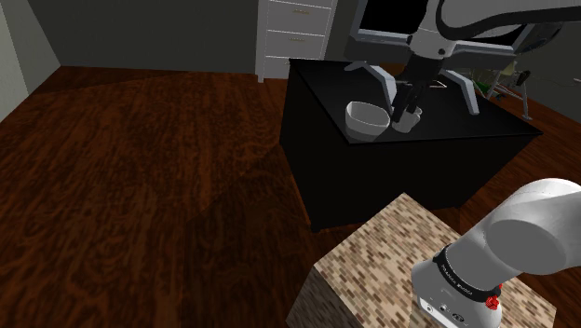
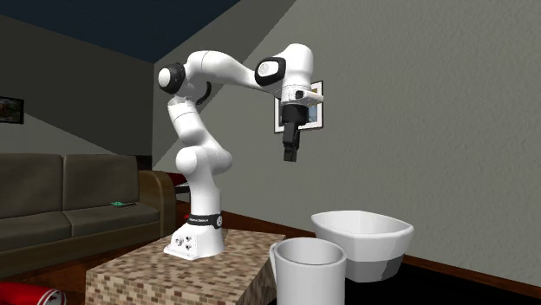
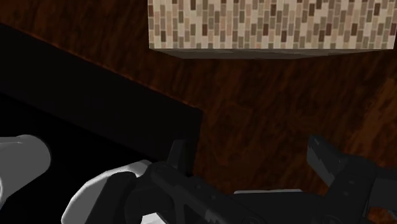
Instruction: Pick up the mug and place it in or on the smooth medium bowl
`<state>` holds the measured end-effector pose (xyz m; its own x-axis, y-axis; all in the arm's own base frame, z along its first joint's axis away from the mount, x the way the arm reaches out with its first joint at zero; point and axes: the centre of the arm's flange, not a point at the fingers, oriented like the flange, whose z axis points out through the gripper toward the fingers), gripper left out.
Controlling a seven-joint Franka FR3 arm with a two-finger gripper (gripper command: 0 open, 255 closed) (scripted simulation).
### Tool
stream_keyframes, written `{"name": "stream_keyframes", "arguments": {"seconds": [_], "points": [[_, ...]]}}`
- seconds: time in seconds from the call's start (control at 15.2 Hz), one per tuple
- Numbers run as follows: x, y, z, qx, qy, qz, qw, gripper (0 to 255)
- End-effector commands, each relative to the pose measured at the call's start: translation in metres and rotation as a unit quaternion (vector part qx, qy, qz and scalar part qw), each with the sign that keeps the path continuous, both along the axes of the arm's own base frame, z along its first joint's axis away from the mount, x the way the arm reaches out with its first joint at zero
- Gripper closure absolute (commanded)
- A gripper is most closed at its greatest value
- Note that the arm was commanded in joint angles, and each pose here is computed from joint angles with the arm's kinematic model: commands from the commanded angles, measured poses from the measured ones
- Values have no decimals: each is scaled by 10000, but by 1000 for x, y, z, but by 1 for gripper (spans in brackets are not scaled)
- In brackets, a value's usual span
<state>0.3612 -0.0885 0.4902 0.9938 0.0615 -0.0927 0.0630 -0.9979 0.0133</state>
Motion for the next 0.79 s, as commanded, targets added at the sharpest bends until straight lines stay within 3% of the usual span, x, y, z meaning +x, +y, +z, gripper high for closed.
{"name": "stream_keyframes", "arguments": {"seconds": [0.0, 0.73], "points": [[9, -23, -10, -25, -16, -32, 10000, 0], [54, -150, -53, -149, -91, -220, 9996, 0]]}}
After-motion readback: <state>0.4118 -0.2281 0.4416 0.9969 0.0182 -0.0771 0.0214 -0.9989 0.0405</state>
